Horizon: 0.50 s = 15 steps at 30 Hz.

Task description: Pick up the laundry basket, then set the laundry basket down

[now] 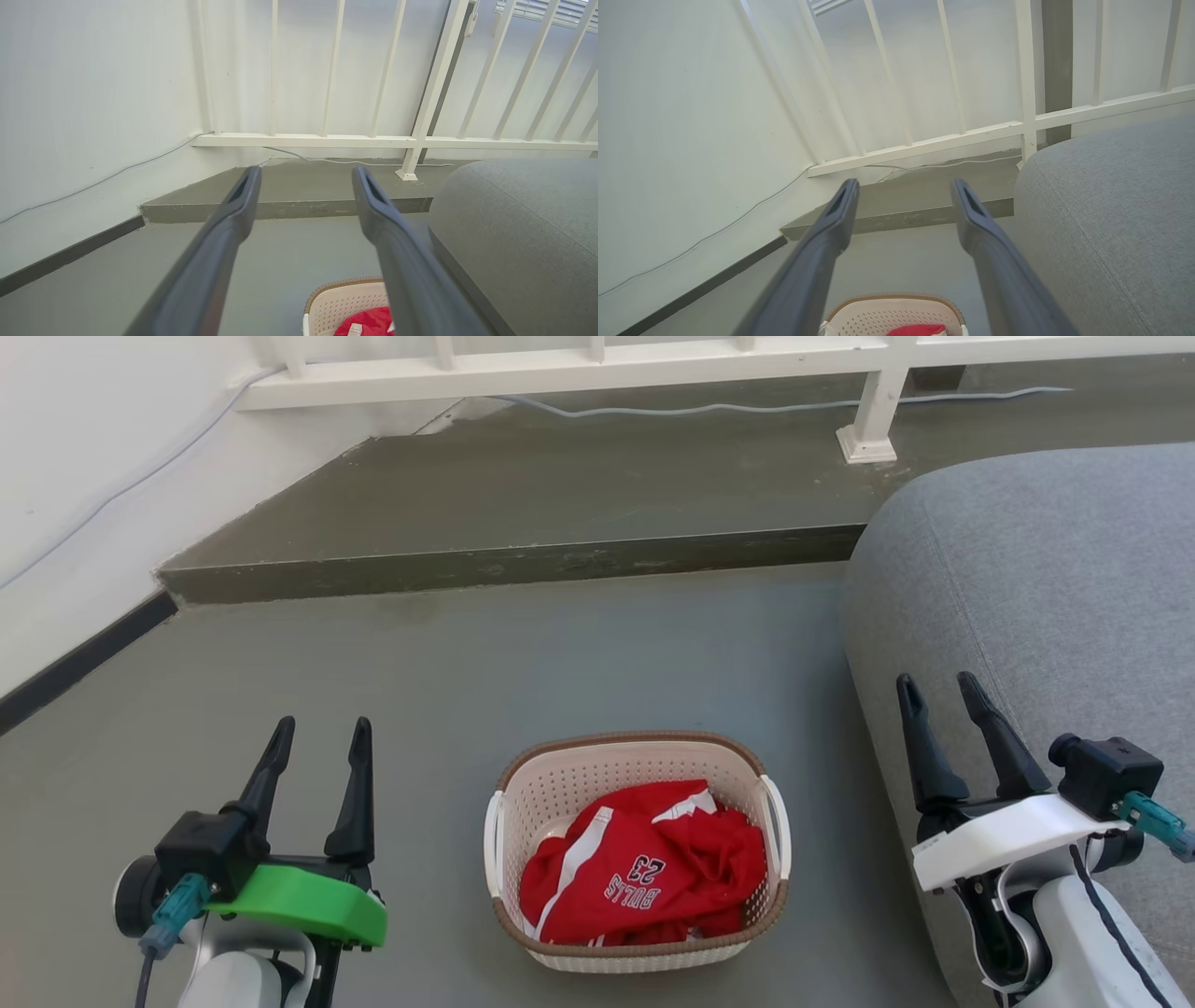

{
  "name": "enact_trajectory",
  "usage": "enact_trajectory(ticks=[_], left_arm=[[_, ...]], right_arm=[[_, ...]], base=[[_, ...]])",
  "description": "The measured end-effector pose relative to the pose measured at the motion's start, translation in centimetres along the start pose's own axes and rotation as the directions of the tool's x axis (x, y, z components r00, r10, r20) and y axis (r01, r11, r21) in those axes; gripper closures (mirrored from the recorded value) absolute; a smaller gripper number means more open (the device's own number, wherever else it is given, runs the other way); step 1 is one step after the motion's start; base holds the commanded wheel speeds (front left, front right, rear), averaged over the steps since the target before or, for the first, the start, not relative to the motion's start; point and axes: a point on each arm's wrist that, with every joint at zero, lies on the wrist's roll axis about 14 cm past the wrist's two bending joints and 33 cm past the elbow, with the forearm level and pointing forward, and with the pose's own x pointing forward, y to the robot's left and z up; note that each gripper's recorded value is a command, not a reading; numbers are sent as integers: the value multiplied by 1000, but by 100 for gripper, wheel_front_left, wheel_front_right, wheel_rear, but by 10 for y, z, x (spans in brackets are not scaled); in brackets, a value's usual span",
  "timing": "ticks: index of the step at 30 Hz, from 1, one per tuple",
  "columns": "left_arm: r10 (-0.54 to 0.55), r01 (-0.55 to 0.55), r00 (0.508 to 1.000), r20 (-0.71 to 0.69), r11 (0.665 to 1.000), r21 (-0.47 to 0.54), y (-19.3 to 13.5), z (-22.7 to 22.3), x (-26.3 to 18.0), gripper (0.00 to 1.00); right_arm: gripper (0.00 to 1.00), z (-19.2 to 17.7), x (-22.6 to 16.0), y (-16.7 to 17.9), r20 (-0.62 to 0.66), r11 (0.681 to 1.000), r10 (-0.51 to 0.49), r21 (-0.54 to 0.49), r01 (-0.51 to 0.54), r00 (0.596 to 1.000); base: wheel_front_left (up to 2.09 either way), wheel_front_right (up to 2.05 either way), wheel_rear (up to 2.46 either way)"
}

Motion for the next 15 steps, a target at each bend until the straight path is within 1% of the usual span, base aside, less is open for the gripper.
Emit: enact_trajectory(ticks=[10,15], left_arm=[[5,-5,1000,-29,1000,-9,2,-11,4,0],[5,-6,998,-58,1000,-18,3,-23,8,0]], right_arm=[[0,-12,2,-4,-33,1000,-8,5,8,999],[0,-21,3,-11,-58,999,-33,13,34,998]], base=[[0,0,0],[0,0,0]])
